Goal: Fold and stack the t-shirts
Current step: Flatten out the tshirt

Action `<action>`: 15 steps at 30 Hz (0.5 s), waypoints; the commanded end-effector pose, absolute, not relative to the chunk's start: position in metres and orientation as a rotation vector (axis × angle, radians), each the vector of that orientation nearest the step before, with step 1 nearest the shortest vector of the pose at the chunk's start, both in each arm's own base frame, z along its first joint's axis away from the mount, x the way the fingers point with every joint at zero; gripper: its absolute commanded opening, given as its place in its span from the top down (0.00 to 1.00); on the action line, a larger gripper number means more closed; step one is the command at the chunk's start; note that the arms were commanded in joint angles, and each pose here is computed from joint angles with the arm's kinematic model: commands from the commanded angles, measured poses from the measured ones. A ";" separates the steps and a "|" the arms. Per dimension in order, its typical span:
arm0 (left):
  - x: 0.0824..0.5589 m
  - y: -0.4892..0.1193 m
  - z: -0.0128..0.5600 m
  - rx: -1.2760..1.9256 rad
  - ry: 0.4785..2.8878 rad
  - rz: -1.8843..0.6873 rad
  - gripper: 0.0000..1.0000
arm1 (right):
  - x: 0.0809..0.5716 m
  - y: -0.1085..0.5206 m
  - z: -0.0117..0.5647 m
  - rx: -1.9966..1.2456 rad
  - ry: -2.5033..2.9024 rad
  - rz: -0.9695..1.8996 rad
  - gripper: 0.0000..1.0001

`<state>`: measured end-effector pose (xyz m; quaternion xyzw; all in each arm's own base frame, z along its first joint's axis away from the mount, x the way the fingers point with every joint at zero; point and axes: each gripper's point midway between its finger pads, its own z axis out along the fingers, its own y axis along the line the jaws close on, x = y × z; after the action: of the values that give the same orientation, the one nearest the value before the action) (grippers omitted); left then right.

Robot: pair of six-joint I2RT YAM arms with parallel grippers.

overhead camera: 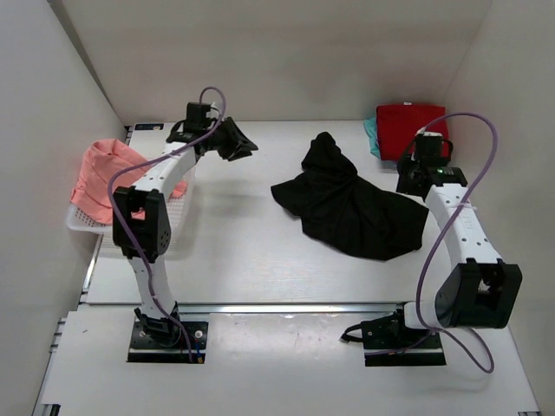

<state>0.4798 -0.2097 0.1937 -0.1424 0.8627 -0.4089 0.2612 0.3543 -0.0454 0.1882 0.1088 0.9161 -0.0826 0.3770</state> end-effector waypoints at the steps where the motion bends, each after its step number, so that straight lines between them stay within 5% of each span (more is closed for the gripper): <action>1: 0.486 -0.247 0.208 -0.218 2.307 -1.106 0.56 | 0.343 -0.031 0.177 0.234 2.429 -0.229 0.63; 15: 0.485 -0.282 0.093 -0.047 2.551 -0.801 0.54 | 0.296 -0.039 0.171 0.282 2.466 -0.206 0.59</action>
<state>0.4714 -0.3030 0.0908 -0.0276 0.9188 -0.3374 0.2031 0.3058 -0.0369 0.1654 0.1034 0.9405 -0.0793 0.3140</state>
